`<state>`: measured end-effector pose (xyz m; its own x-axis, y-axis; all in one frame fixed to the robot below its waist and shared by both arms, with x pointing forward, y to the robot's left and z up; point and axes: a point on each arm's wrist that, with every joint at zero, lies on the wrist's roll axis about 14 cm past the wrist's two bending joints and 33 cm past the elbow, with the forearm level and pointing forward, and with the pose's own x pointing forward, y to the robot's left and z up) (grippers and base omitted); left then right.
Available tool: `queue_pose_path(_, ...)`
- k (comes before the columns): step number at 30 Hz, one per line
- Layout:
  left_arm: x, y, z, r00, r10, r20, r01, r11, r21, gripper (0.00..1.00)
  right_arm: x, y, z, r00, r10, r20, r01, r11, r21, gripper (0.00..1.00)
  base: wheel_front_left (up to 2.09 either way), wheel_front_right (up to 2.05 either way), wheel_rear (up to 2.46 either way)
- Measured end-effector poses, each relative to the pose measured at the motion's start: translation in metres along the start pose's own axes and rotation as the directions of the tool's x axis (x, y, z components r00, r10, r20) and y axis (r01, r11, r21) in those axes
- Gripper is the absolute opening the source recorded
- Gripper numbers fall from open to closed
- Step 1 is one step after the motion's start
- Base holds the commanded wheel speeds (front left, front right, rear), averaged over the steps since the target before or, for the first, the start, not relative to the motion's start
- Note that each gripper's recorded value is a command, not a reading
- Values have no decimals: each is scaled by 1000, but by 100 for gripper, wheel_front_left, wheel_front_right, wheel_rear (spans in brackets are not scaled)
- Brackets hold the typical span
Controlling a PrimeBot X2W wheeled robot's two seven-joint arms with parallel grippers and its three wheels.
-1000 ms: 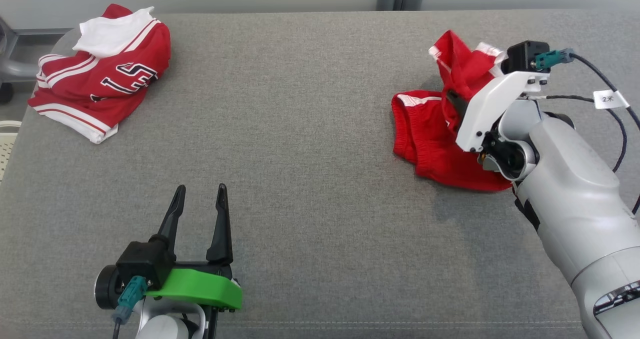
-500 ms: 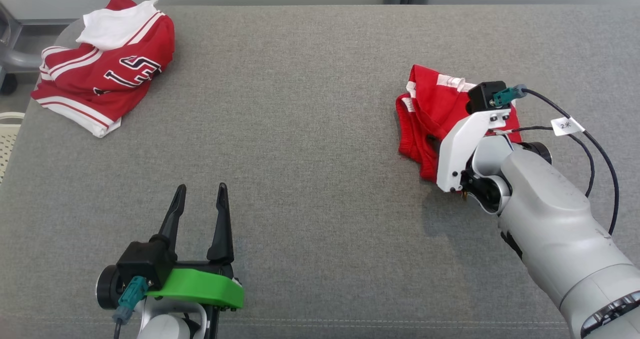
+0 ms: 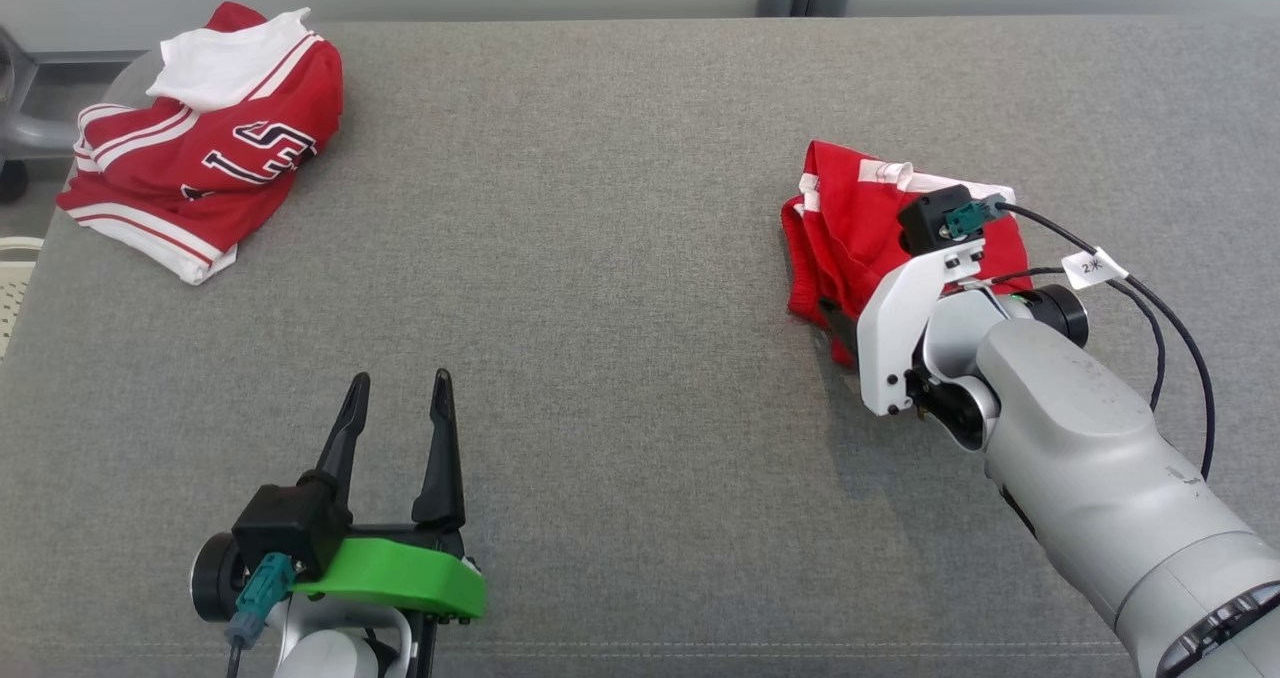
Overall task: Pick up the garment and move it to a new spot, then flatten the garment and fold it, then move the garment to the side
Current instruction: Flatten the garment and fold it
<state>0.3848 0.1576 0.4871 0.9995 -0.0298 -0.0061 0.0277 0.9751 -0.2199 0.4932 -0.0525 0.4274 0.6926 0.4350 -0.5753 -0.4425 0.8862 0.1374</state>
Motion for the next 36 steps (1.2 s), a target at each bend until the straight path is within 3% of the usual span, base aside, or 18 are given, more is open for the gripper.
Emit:
queue_pose_path(9,-3,-10,2,1000,-31,5,31,1000,-1,100,-20,3,32,990,12,143,-12,1000,-6,100,0,0,0)
queue_pose_path(16,-3,-24,5,997,-70,14,71,998,-2,100,-52,-41,66,940,-87,329,67,995,70,100,0,0,0)
queue_pose_path(21,-4,-33,5,995,-95,15,95,996,-1,100,-73,-77,69,895,-185,406,130,978,160,100,0,0,0)
queue_pose_path(22,-4,-34,5,995,-96,17,96,995,-1,100,-77,-83,71,883,-204,422,141,974,176,81,0,0,0)
queue_pose_path(23,-4,-35,6,995,-99,17,99,995,-2,100,-80,-89,72,871,-222,438,151,970,192,47,0,0,0)
queue_pose_path(27,-6,-36,7,995,-101,19,101,995,-3,100,-92,-107,73,825,-284,489,178,951,252,0,0,0,0)
queue_pose_path(32,-8,-35,7,995,-95,17,95,996,-3,100,-99,-122,67,796,-334,505,209,934,288,0,0,0,0)
queue_pose_path(36,-7,-33,6,996,-92,13,92,996,-3,100,-93,-121,61,802,-333,496,224,937,267,0,0,0,0)
